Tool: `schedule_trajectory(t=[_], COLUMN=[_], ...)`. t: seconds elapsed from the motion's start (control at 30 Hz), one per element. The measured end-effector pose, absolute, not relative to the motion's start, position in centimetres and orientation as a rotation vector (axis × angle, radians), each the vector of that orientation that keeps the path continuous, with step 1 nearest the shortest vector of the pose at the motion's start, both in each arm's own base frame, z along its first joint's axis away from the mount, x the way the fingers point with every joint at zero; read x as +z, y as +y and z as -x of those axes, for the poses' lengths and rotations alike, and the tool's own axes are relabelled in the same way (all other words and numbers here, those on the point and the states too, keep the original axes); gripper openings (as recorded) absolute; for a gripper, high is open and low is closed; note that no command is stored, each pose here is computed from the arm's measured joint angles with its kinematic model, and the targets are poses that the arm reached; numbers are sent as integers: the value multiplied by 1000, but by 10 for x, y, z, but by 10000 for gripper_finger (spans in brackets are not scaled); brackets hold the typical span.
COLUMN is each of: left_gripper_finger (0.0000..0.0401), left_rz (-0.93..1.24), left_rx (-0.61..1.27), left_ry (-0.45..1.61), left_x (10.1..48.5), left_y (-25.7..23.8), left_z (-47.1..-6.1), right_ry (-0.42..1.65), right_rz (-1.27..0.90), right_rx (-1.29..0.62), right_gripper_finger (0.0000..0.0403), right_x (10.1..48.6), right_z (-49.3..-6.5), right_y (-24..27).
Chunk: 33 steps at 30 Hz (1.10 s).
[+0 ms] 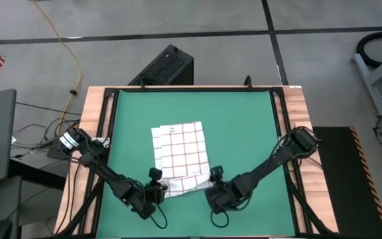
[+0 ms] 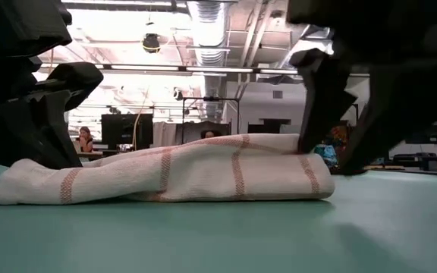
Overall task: Roll towel
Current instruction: Roll the white towel
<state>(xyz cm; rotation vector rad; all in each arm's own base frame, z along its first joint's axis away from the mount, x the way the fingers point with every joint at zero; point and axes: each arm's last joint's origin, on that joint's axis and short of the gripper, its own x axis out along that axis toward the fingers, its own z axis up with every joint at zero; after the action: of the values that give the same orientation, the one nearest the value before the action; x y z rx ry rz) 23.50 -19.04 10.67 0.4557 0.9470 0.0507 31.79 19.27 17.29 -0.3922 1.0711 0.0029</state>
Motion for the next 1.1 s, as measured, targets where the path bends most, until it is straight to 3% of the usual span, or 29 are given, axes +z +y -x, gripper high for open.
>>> schedule_trajectory(t=[0.47, 0.8, 0.93, 1.1], left_gripper_finger=[0, 0, 0, 0], left_rz=[-436, -461, -462, -473], left_rx=[38, 10, -9, -31], left_ry=[937, 938, 943, 938], left_x=[113, 113, 113, 114], left_y=[-191, -191, -192, -193], left_z=[-235, -235, -235, -236], right_ry=[1068, 1124, 1134, 1129], right_rz=[414, 363, 305, 253], right_rx=[-48, -154, -214, -248], right_gripper_finger=[296, 278, 229, 119], right_x=[156, 115, 109, 107], right_z=[-332, -341, -343, -343], right_y=[184, 184, 186, 185])
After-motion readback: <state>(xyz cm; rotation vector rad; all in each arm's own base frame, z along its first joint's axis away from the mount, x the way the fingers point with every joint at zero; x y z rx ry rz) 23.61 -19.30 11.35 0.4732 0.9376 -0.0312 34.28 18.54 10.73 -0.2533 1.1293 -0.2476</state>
